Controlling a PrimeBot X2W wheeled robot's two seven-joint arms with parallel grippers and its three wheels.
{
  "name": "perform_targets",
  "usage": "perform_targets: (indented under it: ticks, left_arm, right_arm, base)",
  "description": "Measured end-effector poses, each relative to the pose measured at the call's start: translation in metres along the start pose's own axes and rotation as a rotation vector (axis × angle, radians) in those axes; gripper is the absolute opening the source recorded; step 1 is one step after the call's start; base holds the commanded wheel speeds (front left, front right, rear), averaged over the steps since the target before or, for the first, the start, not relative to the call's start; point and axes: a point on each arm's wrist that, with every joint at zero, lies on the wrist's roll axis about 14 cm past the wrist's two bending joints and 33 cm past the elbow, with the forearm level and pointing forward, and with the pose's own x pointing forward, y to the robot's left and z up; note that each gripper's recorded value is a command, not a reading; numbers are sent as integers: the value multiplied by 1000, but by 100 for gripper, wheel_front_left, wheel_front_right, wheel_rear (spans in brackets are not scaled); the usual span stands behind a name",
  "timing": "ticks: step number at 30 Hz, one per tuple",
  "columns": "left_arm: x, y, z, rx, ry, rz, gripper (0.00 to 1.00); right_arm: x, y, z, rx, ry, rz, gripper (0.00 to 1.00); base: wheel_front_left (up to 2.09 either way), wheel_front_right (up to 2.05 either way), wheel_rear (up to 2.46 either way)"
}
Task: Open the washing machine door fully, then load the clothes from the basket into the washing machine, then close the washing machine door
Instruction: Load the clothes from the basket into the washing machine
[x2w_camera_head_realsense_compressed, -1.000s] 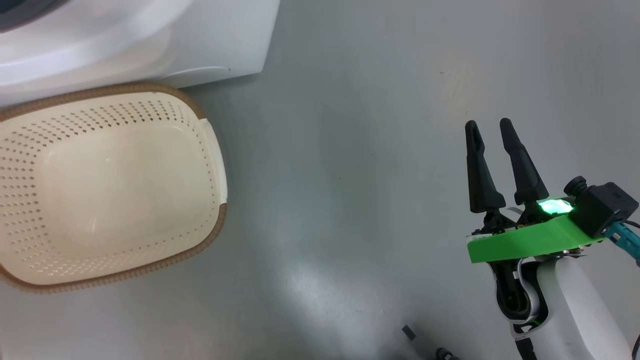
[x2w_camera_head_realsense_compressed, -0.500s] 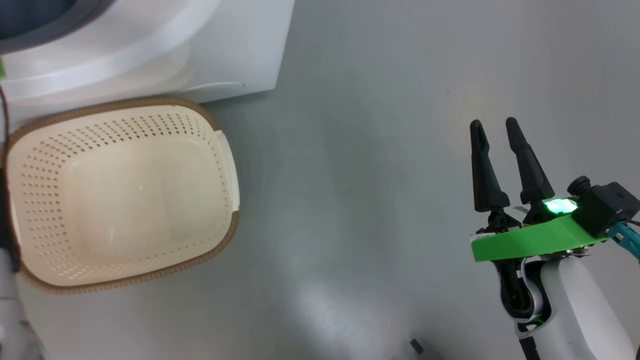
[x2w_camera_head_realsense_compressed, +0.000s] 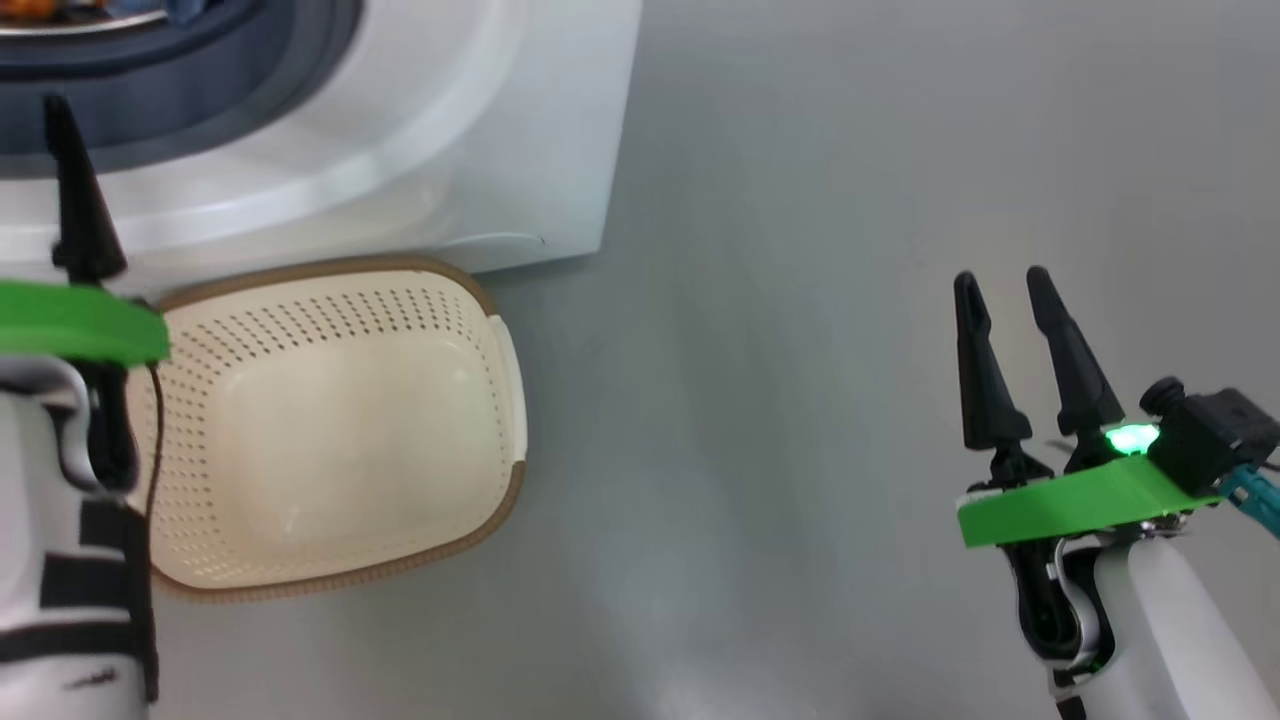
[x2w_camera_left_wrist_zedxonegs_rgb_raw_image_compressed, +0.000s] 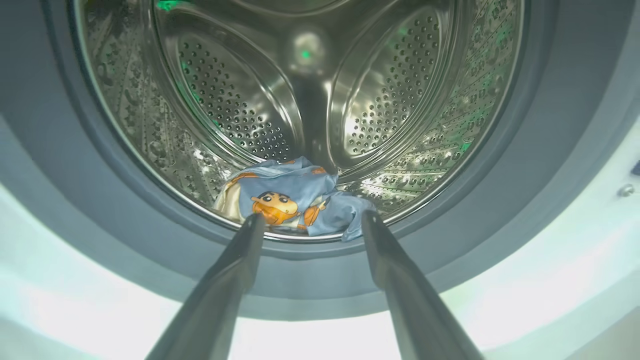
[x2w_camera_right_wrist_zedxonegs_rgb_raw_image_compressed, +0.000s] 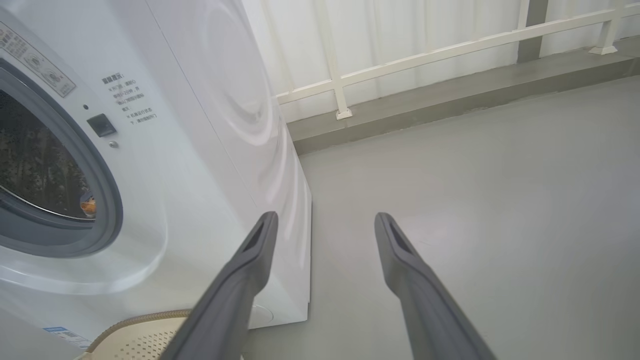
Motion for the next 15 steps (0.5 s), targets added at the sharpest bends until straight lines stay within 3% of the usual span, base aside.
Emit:
perform_targets:
  ticks: [15]
  left_arm:
    - [-91,17,8,30,27,53,100]
  right_arm:
    - [-32,10,15,-6,-13,39,100]
  base:
    - [0,0,0]
